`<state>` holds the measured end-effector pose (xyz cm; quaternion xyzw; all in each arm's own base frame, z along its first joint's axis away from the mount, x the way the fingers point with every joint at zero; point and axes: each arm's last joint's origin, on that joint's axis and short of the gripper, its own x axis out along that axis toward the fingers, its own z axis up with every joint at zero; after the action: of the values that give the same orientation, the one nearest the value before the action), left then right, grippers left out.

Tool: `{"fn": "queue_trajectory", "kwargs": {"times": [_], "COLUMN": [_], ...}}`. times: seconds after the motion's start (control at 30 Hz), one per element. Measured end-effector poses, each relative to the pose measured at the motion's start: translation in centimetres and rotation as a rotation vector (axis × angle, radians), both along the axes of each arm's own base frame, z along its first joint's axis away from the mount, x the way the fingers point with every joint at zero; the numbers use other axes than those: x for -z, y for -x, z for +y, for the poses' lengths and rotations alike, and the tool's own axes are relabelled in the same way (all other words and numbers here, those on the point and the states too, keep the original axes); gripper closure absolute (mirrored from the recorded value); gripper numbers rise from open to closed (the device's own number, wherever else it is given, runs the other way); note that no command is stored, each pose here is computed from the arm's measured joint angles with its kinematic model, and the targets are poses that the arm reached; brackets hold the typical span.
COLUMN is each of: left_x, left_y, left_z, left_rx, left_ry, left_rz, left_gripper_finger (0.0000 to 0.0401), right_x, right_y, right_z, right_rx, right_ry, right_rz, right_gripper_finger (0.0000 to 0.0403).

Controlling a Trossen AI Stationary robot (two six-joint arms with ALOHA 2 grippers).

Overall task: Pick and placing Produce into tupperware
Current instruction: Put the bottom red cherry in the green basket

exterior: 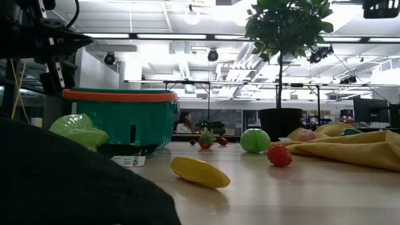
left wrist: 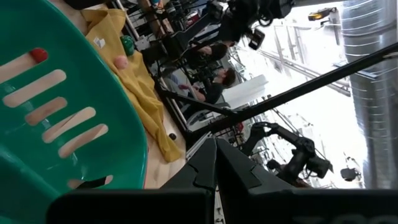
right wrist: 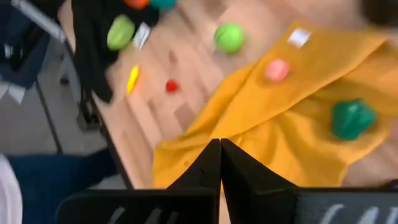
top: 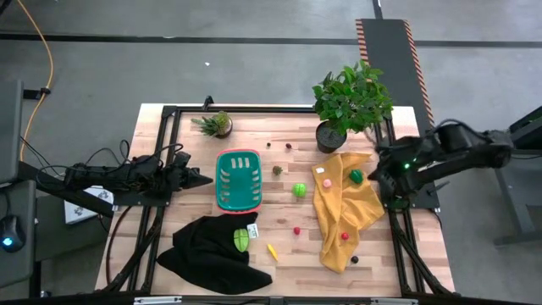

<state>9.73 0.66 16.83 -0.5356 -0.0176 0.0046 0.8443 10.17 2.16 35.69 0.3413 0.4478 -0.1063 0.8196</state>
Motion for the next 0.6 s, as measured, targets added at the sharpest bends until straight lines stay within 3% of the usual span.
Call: {"fn": "queue_trajectory", "kwargs": {"times": [0.27,0.6], "left_x": [0.0,0.0], "left_y": [0.0,0.0], "left_z": [0.0,0.0], "left_rx": [0.0,-0.002], "left_ry": [0.0,-0.066], "left_rz": [0.003,0.004], "left_gripper_finger": [0.04,0.04], "right_x": [1.1,3.5], "right_y": [-2.3,-4.3], "right_z": [3.3,8.1], "right_rx": [-0.105,-0.128], "right_ry": [-0.057,-0.069], "right_rz": [0.039,0.241], "right_gripper_finger": [0.0402,0.0402]}}
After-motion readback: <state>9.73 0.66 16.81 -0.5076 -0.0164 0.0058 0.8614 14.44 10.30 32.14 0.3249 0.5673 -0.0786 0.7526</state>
